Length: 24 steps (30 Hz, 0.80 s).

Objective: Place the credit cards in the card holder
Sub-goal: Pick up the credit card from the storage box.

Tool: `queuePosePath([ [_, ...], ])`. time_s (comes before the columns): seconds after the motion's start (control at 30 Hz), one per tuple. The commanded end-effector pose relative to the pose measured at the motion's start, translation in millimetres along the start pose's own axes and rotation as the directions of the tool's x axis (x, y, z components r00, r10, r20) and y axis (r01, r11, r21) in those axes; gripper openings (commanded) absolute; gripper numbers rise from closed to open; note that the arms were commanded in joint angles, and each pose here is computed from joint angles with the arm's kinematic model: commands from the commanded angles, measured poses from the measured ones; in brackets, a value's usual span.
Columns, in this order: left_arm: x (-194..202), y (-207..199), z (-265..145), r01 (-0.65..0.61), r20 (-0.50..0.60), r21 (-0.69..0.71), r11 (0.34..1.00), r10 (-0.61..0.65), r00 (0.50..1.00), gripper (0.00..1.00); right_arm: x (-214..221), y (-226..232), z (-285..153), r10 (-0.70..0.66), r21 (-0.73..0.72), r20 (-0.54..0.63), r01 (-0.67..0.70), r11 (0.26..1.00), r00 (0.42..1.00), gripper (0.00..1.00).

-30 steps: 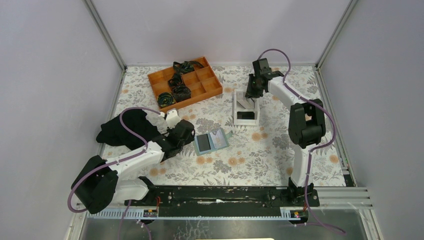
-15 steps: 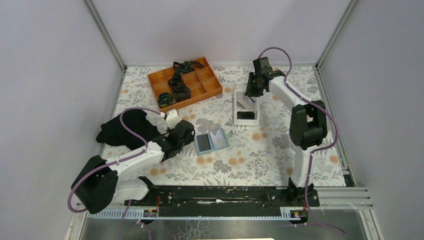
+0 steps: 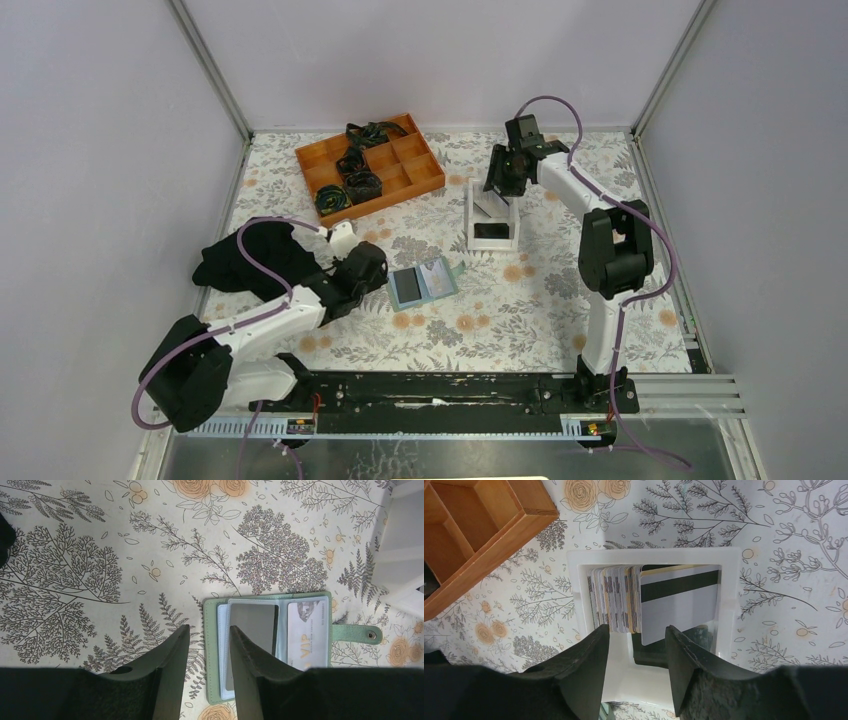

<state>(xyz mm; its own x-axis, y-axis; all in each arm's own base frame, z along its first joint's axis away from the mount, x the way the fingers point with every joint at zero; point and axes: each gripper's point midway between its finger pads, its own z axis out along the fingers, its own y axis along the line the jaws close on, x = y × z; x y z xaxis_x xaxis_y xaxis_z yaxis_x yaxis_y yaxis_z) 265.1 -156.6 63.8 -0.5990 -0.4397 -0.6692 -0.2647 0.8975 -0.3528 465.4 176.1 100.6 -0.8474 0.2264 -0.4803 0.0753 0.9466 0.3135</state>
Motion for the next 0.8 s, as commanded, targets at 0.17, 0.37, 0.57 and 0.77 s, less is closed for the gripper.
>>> queuePosePath([
  [0.17,-3,9,-4,0.022,0.018,-0.013,1.0,-0.022,1.0,0.43,3,13,11,0.019,-0.053,-0.021,-0.02,0.998,1.0,0.51],
  [0.37,-1,10,-4,0.023,0.014,-0.012,1.0,-0.023,1.0,0.43,3,14,9,0.023,-0.064,-0.014,-0.024,0.998,1.0,0.34],
  [0.57,-1,7,-2,0.023,0.013,-0.007,1.0,-0.023,1.0,0.43,-5,20,-1,0.033,-0.084,0.013,-0.031,0.996,0.999,0.27],
  [0.77,-2,4,-1,0.018,0.014,-0.001,1.0,-0.018,1.0,0.43,-11,26,-6,0.033,-0.096,0.021,-0.031,0.995,0.999,0.26],
])
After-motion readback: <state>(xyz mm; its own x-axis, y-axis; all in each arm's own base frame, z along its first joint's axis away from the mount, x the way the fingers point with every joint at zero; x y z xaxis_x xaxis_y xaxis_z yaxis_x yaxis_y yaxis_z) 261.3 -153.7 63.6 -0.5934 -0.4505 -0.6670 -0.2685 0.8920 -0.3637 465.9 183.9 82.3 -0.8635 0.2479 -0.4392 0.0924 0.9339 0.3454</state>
